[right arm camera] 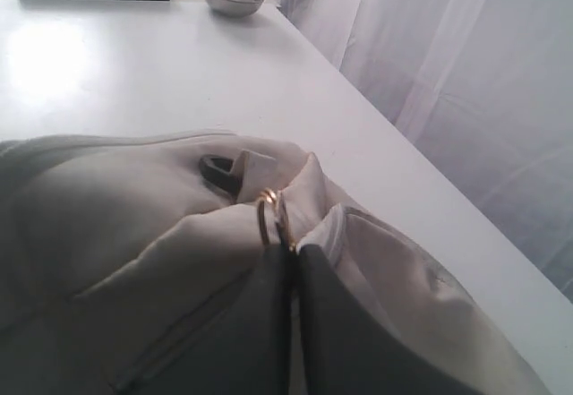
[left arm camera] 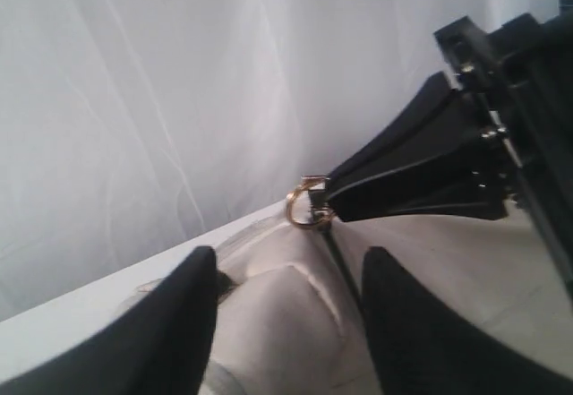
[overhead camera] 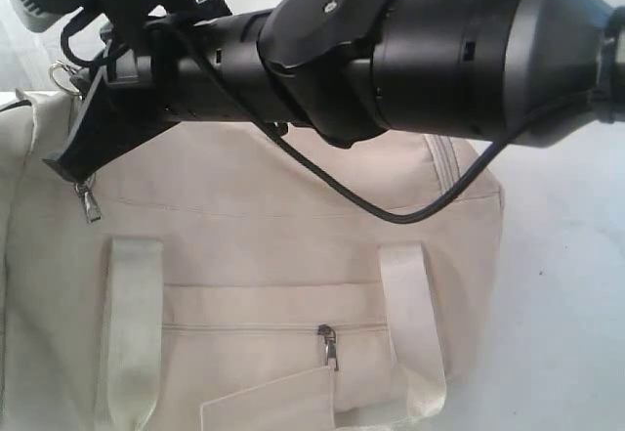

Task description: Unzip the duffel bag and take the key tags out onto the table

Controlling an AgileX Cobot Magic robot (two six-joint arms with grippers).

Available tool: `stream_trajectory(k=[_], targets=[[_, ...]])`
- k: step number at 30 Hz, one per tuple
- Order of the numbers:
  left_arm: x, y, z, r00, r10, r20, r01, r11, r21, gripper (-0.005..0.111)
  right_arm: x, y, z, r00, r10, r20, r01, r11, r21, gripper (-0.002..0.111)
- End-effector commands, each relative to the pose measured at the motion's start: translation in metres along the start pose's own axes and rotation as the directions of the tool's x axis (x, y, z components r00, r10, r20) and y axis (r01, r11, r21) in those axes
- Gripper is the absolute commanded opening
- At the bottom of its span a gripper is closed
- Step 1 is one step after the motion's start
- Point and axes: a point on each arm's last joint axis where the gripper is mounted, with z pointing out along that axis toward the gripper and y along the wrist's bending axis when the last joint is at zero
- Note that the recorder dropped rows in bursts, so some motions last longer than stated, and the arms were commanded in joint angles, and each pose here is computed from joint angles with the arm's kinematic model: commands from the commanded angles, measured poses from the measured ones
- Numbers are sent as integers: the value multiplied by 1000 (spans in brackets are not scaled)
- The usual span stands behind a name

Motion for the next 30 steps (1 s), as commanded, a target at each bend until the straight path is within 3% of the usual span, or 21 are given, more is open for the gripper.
stream_trajectory(k=[1,10,18,23,30], targets=[[-4,-12,-2,1000,1,26,-4,991,131,65,-8,-14,-6,999,1,34,-5,996,93,0],[-5,-23,-4,999,-10,36,0,970,245,64,-8,-12,-6,999,26,34,-29,997,76,0],[5,-16,-2,993,-119,-16,120,980,159,64,-9,-16,-6,998,55,45,-60,991,117,0],[24,-20,-1,987,-145,-69,154,975,160,64,-9,-15,-6,993,108,49,-113,988,106,0],[36,-15,0,983,-155,-97,163,983,81,64,-9,-14,-6,993,113,45,-116,989,91,0]])
